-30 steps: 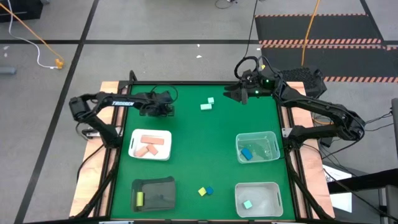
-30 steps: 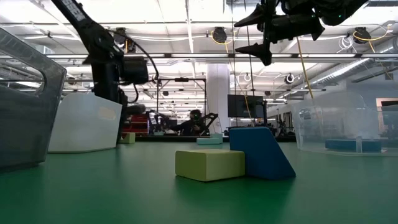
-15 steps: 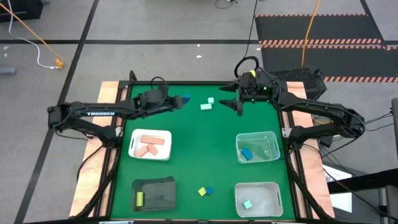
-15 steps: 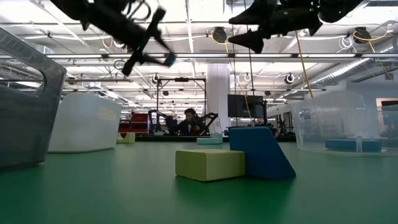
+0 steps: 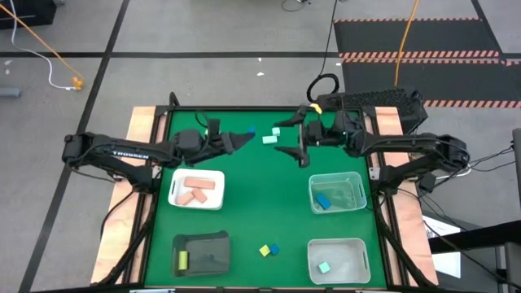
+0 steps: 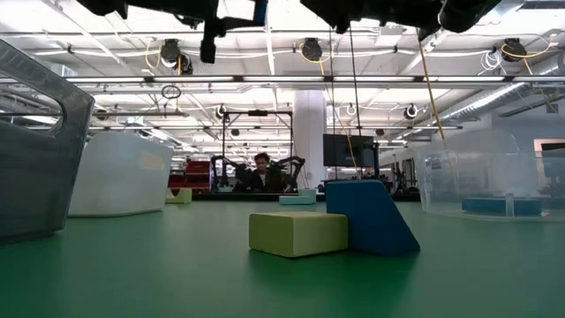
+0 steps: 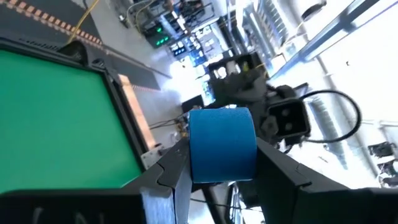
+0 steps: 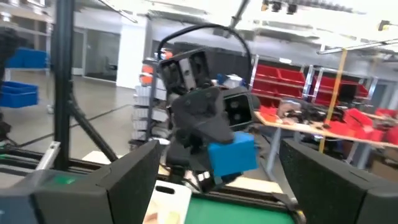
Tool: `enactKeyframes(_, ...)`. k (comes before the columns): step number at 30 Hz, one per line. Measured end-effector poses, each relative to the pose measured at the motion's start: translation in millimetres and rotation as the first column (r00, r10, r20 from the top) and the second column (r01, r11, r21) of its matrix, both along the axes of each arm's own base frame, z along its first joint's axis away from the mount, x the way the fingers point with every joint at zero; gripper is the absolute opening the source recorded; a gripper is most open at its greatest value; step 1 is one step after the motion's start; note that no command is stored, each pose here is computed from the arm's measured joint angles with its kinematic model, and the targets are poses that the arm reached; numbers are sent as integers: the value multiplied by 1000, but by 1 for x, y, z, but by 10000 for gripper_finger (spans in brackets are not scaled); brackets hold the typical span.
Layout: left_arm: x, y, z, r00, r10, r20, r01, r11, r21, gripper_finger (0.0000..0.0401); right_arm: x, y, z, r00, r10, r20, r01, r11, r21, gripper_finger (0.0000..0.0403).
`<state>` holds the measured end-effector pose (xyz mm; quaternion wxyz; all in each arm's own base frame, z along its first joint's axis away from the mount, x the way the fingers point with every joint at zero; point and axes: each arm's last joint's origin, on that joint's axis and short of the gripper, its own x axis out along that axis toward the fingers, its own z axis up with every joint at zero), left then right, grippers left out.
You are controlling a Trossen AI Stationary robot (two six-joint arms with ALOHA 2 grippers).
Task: Sort & place blocks by color
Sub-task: Put the top blue block into the transparent bin
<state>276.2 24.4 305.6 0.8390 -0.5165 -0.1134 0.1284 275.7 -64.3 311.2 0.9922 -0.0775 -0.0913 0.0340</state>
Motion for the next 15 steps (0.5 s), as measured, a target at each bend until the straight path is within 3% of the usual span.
enactKeyframes(5,3,-15,1,999,9,33,-8,1000,-10,132,16,10,-10,999,38,34,-38,999,-2,320)
enactKeyframes(15,27,-33,-17,994,-24,103,27,999,-27,132,37,21,-27,999,-1,42,0,1000,22,320)
